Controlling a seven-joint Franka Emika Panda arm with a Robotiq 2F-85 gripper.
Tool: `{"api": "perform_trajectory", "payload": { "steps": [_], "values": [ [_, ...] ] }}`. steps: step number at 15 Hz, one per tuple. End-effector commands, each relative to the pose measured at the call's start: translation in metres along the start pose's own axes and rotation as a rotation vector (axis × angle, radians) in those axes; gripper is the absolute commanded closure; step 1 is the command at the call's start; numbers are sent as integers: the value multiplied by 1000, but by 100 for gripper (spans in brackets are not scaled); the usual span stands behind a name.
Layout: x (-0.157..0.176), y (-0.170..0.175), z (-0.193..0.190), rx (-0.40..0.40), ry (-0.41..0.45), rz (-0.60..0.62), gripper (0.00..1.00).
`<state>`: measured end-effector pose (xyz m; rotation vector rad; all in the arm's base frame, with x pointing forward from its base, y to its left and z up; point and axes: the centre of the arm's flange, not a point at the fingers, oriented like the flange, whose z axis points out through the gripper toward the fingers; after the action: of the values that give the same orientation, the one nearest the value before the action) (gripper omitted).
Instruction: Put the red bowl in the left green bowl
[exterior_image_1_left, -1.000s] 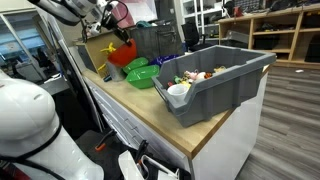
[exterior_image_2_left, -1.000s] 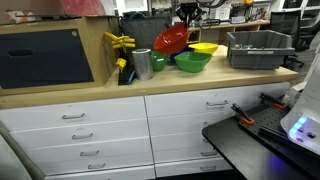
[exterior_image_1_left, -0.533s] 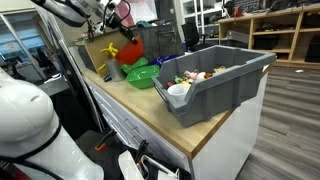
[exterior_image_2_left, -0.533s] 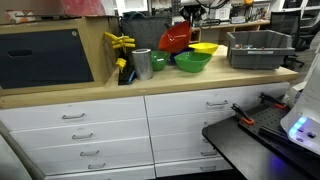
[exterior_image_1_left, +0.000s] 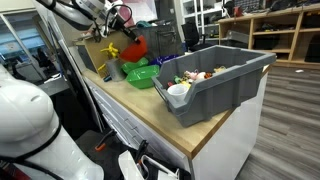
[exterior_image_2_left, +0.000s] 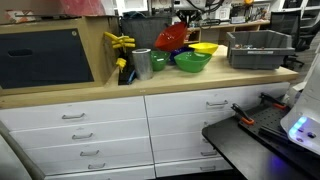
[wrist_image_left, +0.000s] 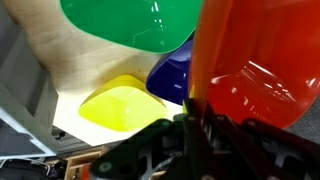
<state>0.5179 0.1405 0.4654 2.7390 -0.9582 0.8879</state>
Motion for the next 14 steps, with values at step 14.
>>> {"api": "perform_trajectory", "payload": {
  "steps": [14],
  "values": [
    [-13, -59, 55, 131, -26, 170, 98]
  ]
}}
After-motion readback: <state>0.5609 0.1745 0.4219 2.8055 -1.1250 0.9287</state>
